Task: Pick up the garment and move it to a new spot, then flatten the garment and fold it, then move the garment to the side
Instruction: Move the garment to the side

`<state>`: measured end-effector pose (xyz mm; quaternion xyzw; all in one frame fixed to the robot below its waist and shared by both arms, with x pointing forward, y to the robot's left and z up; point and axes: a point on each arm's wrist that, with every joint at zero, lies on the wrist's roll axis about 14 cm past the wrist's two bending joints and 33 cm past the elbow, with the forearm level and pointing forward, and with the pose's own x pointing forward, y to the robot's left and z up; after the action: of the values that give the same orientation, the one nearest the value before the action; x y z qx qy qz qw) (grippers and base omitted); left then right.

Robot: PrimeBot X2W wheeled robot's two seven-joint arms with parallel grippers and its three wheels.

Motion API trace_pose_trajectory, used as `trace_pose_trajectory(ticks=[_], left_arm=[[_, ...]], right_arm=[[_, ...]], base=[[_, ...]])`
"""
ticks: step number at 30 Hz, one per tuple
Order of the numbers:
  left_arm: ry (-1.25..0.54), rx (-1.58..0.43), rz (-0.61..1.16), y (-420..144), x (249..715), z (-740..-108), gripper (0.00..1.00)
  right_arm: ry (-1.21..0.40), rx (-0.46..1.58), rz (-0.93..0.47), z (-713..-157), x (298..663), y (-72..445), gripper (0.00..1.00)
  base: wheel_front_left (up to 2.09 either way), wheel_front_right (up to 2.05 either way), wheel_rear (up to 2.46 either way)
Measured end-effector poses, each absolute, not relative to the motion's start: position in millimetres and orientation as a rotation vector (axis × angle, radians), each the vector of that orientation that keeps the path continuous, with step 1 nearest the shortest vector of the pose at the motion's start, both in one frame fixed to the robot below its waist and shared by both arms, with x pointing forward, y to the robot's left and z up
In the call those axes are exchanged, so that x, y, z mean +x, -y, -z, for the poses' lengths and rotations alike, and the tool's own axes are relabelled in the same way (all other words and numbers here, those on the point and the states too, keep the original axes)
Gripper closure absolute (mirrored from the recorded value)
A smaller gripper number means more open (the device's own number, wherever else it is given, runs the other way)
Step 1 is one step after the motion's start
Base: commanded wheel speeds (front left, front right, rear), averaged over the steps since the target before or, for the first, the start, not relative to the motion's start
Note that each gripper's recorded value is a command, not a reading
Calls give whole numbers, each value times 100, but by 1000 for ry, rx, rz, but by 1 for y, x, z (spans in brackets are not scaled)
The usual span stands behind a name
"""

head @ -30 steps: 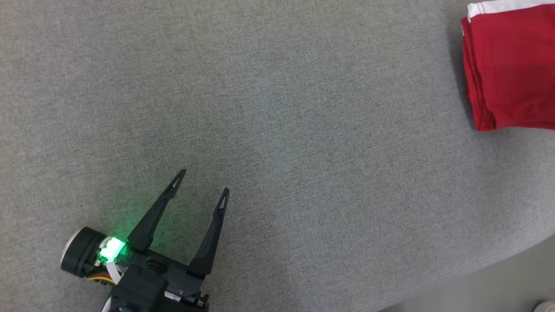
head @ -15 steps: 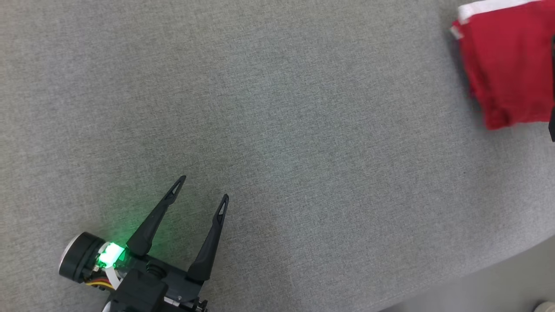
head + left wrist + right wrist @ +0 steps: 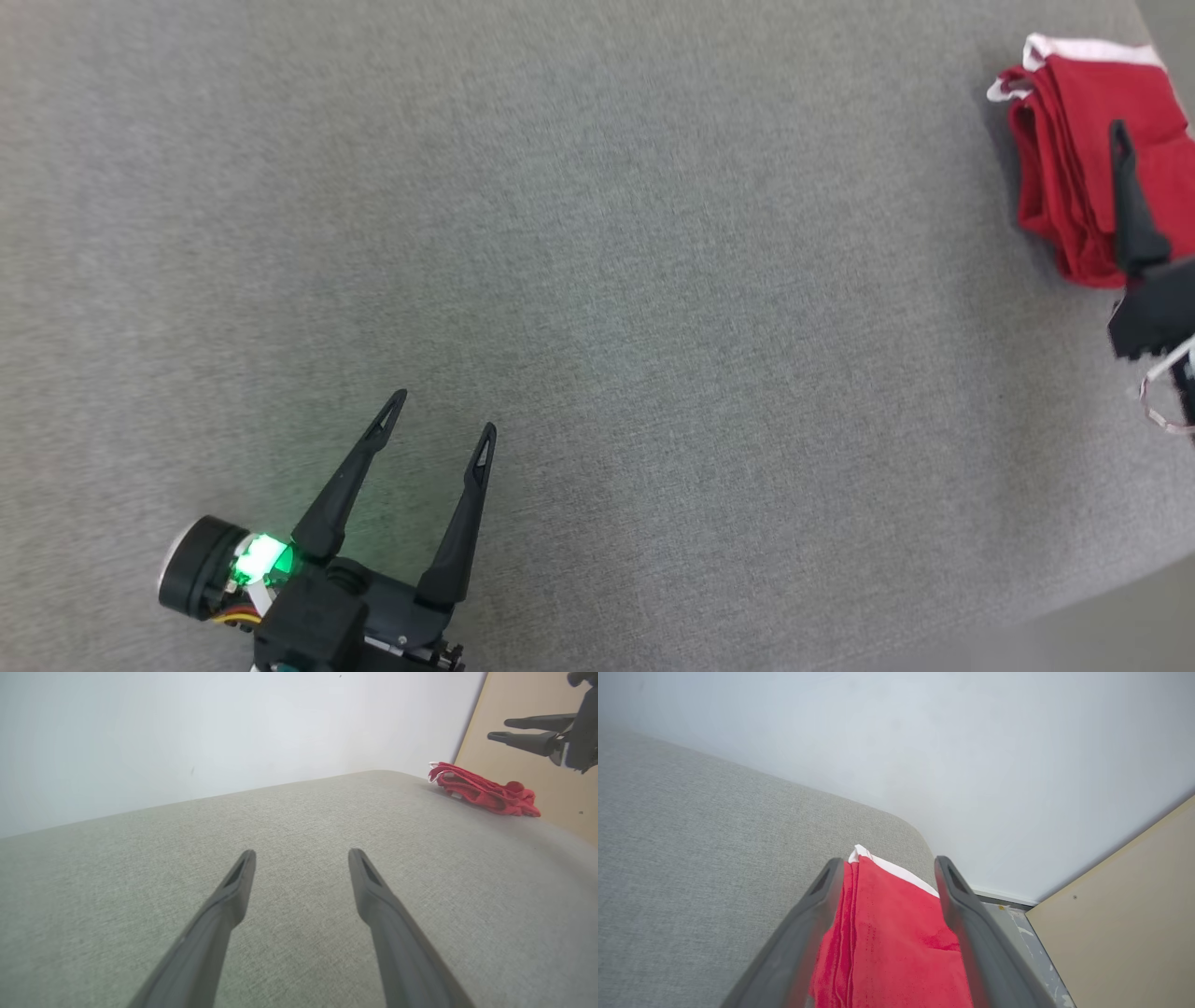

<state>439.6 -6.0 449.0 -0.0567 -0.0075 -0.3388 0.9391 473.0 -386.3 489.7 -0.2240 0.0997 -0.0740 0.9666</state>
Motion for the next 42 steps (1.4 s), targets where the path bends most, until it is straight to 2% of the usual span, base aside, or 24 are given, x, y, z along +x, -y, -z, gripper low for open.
trace_pose_trajectory(ticks=[11, 21, 32, 42], left_arm=[[35, -108, 438, -50, 437, -472, 0], [26, -126, 206, -120, 402, -485, 0], [39, -104, 48, -175, 358, -493, 0], [26, -87, -46, -206, 330, -487, 0]], right_arm=[[-22, -156, 99, -508, 433, 330, 0], [56, 0, -6, -516, 386, 266, 0], [55, 128, -85, -505, 347, 210, 0], [33, 161, -144, -495, 338, 179, 0]], base=[[0, 0, 0], [0, 0, 0], [0, 0, 0], [0, 0, 0]])
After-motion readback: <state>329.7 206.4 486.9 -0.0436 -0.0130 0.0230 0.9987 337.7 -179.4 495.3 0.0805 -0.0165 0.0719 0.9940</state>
